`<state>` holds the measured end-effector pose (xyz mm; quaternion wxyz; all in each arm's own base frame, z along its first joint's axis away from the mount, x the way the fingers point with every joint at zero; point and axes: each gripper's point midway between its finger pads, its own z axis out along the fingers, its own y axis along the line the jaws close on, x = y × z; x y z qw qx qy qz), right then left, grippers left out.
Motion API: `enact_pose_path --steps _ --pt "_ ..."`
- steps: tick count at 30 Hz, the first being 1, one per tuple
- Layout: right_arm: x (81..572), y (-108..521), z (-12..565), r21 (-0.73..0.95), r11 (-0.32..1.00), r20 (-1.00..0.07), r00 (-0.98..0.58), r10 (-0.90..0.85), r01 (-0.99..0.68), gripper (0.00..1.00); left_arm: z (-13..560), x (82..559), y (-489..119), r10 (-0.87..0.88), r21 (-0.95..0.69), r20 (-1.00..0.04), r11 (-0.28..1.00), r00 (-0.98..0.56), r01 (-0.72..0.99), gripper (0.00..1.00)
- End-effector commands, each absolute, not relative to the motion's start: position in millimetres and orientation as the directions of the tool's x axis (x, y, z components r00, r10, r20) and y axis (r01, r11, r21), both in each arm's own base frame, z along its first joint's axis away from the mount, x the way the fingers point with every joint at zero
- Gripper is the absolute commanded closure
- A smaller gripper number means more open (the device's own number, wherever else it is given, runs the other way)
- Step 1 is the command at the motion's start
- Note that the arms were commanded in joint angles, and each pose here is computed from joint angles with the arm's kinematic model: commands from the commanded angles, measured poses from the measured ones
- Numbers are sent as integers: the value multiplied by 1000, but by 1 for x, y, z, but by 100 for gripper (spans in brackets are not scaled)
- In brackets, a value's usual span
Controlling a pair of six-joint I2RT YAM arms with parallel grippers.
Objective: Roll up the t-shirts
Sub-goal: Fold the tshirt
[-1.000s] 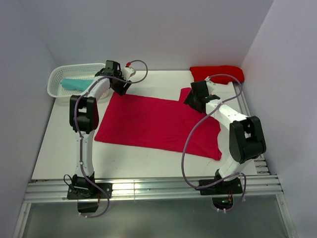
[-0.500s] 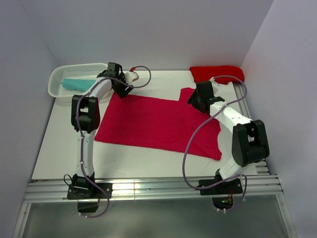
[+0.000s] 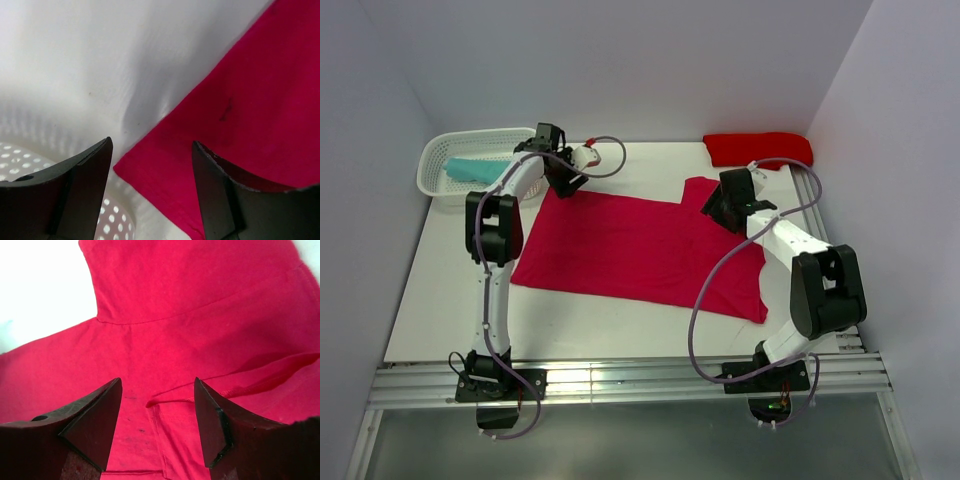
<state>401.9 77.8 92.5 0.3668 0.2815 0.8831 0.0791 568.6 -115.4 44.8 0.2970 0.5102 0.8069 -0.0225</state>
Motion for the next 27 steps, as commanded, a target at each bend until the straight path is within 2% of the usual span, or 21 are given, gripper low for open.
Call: enact_pose_path --steps 1,10,27 --pt "408 73 118 391 822 -643 -517 566 414 34 56 564 -124 820 289 -531 410 -212 865 30" --pt "406 69 118 395 819 -642 -512 570 416 34 70 567 -130 851 319 -499 353 -161 880 28" --pt "406 59 114 393 817 -638 -514 573 423 34 33 565 -134 888 296 -433 303 -156 906 28"
